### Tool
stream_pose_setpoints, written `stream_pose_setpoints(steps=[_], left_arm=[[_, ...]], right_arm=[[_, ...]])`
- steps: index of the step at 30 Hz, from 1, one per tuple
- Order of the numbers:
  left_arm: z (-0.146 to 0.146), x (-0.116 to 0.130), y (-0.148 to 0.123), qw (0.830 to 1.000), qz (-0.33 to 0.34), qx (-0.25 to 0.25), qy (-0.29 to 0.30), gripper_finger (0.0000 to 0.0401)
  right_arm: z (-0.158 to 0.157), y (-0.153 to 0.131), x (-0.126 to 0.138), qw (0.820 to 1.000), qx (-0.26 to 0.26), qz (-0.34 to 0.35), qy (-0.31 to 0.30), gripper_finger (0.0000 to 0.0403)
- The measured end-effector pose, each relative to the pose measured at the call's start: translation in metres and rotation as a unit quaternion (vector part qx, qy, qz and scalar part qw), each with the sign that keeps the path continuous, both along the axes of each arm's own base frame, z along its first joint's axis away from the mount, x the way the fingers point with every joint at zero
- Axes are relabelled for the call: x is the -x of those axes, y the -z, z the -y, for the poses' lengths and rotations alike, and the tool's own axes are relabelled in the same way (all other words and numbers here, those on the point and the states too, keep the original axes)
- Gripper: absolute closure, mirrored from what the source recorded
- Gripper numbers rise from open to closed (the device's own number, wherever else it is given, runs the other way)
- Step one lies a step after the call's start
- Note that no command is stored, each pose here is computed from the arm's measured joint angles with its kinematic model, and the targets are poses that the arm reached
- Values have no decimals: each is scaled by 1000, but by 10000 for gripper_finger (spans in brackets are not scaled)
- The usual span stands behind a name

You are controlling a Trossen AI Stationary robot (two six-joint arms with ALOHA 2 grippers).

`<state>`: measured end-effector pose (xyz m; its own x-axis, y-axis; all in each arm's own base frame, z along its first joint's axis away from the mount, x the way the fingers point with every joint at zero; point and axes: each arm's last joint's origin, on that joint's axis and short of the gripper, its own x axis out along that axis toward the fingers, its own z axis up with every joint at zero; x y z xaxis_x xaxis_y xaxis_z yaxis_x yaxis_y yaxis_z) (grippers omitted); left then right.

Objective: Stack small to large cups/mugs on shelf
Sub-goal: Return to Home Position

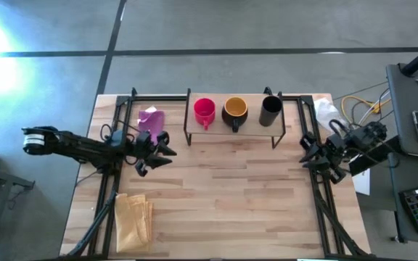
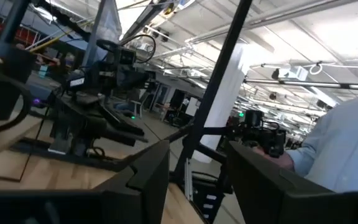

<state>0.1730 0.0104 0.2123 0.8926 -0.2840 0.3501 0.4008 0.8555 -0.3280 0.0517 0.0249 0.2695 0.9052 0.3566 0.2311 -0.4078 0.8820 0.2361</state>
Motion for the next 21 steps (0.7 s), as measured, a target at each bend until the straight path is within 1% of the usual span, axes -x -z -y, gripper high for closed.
stream_pose_setpoints(steps=[3, 6, 7, 9, 12, 14, 17, 19, 21], left_arm=[[1, 11, 12, 1000, -11, 5, 0, 255], [1, 22, 27, 999, -36, 31, 1, 255], [0, 22, 29, 998, -47, 41, 3, 255], [0, 22, 33, 996, -77, 47, 6, 255], [-1, 23, 35, 995, -89, 46, 6, 255], [-1, 23, 35, 995, -92, 43, 5, 255], [-3, 27, 30, 997, -70, 31, 15, 255], [-5, 29, 30, 996, -76, 25, 36, 255], [-8, 31, 33, 992, -107, 42, 52, 255]], right_arm=[[-2, 10, -5, 1000, 6, -15, 5, 335], [-3, 20, -10, 999, 6, -35, 30, 335], [-4, 24, -11, 998, 9, -42, 37, 335], [-5, 31, -14, 998, 12, -56, 38, 335], [-8, 42, -17, 997, -2, -73, 30, 335], [-10, 45, -19, 998, -8, -59, 5, 335], [-14, 47, -21, 999, 5, -13, -40, 335], [-16, 51, -22, 999, 5, -3, -44, 335], [-17, 58, -25, 999, 2, -12, -38, 335]])
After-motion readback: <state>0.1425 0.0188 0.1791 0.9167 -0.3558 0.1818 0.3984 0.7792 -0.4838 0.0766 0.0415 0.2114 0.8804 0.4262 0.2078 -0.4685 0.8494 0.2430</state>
